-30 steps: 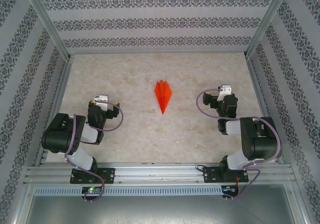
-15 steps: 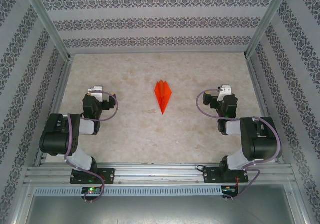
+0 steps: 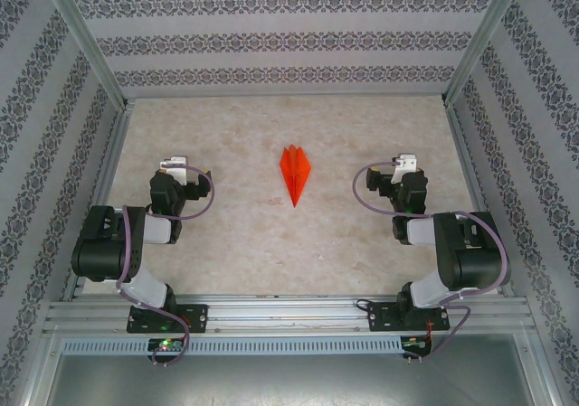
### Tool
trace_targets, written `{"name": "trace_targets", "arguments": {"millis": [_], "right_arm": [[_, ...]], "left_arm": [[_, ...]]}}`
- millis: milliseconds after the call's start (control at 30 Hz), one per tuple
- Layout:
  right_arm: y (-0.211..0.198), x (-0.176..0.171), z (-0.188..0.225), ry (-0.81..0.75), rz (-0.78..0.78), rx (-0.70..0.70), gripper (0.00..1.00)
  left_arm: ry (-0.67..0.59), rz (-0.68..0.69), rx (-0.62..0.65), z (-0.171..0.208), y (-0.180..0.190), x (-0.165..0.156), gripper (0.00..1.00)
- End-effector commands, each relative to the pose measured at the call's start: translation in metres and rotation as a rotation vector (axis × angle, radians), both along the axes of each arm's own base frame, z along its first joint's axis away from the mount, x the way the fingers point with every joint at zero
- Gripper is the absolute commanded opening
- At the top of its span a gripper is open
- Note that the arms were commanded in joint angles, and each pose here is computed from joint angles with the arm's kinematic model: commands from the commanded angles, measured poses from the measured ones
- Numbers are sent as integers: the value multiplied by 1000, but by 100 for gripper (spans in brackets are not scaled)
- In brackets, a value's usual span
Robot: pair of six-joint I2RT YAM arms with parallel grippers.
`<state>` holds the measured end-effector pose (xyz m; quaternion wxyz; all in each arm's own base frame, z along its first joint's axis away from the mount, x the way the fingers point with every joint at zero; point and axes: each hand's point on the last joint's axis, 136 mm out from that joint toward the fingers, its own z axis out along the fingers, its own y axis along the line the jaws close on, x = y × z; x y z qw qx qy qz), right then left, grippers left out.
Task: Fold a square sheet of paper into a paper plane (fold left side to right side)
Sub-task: Reset both arms
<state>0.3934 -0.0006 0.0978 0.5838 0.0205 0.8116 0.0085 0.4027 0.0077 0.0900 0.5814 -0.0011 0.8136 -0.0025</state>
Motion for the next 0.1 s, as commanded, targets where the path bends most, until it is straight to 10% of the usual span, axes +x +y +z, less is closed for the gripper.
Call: {"name": "trace_targets", "arguments": {"millis": [0,67], "right_arm": [[1,6,9,-26,1,-17,98],[2,5,9,-26,1,-14,98]], "left_arm": [[12,-9,-19,-2,-1,-2,100],[13,-8,-18,-3,-1,-2,100]]}}
